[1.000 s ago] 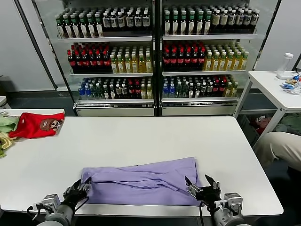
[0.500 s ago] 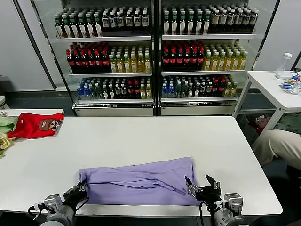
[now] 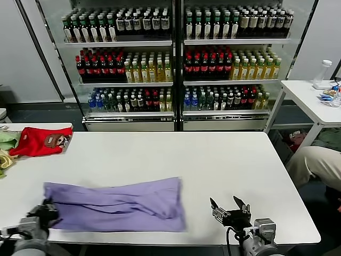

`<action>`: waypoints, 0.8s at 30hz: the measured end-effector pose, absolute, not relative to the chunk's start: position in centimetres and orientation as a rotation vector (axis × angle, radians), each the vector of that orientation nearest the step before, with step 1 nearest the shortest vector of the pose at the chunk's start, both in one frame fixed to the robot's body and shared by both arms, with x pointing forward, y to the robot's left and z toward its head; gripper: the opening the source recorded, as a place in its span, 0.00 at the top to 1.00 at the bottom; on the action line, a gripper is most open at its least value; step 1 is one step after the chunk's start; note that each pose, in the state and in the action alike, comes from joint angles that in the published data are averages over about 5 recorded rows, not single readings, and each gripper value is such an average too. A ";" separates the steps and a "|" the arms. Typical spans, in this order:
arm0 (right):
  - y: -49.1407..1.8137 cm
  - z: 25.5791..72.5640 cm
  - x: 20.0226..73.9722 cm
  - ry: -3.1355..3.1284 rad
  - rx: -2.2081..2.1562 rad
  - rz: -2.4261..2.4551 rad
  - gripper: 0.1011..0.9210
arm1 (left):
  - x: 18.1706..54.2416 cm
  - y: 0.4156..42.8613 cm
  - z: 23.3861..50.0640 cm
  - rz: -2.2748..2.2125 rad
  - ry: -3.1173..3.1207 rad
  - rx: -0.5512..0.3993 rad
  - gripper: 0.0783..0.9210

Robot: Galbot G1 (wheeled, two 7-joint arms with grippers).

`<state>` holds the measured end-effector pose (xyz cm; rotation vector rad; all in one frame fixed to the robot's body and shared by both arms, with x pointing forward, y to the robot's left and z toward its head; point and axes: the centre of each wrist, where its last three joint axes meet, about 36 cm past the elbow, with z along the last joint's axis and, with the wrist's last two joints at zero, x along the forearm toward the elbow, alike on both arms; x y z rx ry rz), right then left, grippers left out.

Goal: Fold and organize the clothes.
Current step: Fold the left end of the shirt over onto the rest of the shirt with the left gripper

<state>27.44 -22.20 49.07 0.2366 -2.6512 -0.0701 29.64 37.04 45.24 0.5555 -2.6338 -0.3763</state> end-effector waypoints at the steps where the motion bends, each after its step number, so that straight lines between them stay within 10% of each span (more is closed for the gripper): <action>1: -22.2 49.1 27.4 -2.652 0.236 -0.069 0.12 | 29.6 37.2 45.6 -0.390 -2.638 0.566 0.97; 7: -22.3 49.1 27.4 -2.651 0.232 -0.068 0.12 | 29.6 35.8 47.6 -0.323 -2.705 0.494 0.97; 24: -22.2 49.1 27.2 -2.654 0.217 -0.069 0.12 | 30.9 25.6 47.7 0.125 -2.757 -0.127 0.97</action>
